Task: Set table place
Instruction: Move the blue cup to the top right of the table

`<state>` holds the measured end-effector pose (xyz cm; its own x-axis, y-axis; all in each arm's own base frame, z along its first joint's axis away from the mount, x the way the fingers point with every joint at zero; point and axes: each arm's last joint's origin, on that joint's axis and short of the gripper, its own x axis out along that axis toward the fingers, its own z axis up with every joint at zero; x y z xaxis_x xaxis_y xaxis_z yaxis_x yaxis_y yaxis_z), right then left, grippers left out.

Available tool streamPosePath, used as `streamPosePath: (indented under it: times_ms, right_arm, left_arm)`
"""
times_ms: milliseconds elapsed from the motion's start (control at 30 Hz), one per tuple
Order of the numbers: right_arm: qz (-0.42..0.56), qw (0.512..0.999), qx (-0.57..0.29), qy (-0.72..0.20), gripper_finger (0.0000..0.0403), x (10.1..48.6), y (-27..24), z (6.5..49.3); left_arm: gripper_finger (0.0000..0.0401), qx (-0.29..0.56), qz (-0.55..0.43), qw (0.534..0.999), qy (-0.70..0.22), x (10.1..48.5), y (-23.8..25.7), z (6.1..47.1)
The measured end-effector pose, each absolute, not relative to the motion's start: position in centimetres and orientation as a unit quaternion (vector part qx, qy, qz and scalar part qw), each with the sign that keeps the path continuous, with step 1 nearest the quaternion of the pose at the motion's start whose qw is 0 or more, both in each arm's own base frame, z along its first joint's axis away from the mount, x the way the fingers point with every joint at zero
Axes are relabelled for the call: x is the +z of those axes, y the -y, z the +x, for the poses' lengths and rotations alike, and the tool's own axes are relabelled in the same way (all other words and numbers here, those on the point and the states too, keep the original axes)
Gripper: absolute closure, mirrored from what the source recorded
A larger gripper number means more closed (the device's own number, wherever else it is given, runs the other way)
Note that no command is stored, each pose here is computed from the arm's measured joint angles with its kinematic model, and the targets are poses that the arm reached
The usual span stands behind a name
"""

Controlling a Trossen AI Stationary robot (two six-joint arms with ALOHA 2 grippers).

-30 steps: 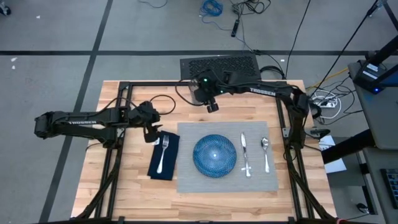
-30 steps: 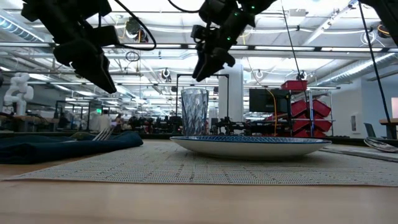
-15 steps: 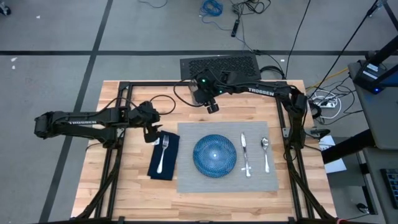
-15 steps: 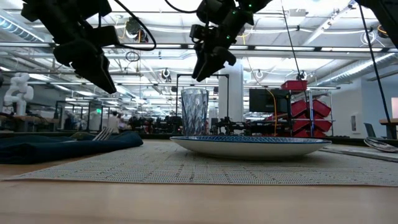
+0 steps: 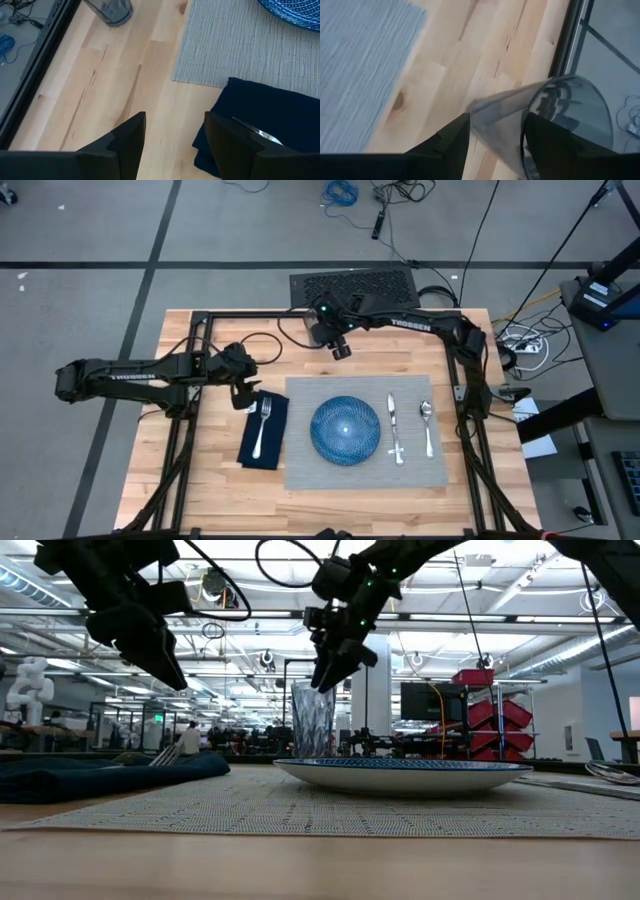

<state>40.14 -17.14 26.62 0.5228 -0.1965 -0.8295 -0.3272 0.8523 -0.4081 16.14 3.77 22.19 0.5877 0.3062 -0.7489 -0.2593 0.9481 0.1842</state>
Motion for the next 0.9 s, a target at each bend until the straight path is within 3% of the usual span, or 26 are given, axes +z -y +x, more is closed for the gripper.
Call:
streamPosePath:
  times_ms: [667,767,900]
  right_arm:
    - [-0.257,0.828,0.025,-0.498,0.0251,25.4,19.7,39.6]
    - [-0.254,0.826,0.025,-0.502,0.029,25.4,19.9,39.4]
    - [-0.249,0.821,0.033,-0.512,0.0386,25.2,20.2,39.1]
  left_arm:
    - [0.0212,0.159,0.028,0.891,-0.425,22.2,-3.8,16.2]
    - [0.0212,0.159,0.028,0.891,-0.425,22.2,-3.8,16.2]
    - [0.0212,0.159,0.028,0.891,-0.425,22.2,-3.8,16.2]
